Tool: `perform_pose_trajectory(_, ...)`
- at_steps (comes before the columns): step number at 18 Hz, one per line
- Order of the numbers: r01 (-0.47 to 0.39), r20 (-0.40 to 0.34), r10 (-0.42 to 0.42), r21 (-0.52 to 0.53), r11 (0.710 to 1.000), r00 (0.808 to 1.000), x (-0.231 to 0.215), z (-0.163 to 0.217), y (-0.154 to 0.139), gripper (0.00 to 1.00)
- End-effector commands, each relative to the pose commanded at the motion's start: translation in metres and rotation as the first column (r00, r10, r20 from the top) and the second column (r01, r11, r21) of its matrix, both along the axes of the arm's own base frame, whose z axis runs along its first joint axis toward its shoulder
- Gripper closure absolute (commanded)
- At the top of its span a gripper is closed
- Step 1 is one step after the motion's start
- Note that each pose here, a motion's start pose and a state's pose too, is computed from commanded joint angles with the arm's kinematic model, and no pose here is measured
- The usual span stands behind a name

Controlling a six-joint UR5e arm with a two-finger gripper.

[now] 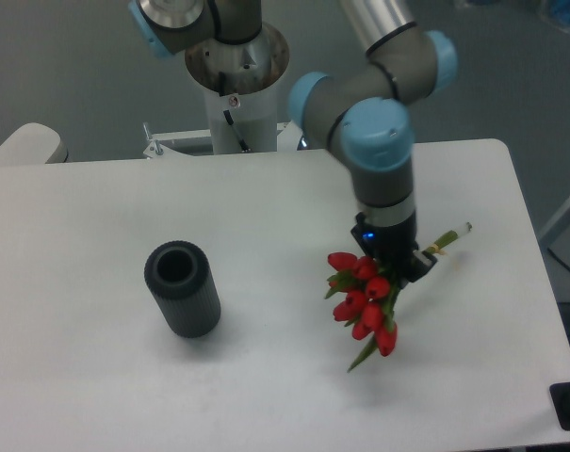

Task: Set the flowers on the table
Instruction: 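Move the held tulips toward the black vase and lower them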

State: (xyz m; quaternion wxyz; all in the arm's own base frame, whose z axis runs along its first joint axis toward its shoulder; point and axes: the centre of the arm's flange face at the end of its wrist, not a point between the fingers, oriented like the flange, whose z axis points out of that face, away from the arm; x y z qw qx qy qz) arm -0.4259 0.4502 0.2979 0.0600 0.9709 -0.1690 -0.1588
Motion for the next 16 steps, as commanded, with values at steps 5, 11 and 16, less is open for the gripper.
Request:
perform_pose_trajectory(5,0.004,0.049,-0.002,-0.039,0.999,0.999,0.008,-0.029,-0.006,0.68)
perform_pose_trajectory(11,0.047,0.098,-0.040,-0.065,0.997,0.994,0.016,-0.062,0.009,0.66)
perform_pose_trajectory(16,0.054,0.111,-0.045,-0.074,0.996,0.993,0.019,-0.073,0.014,0.61)
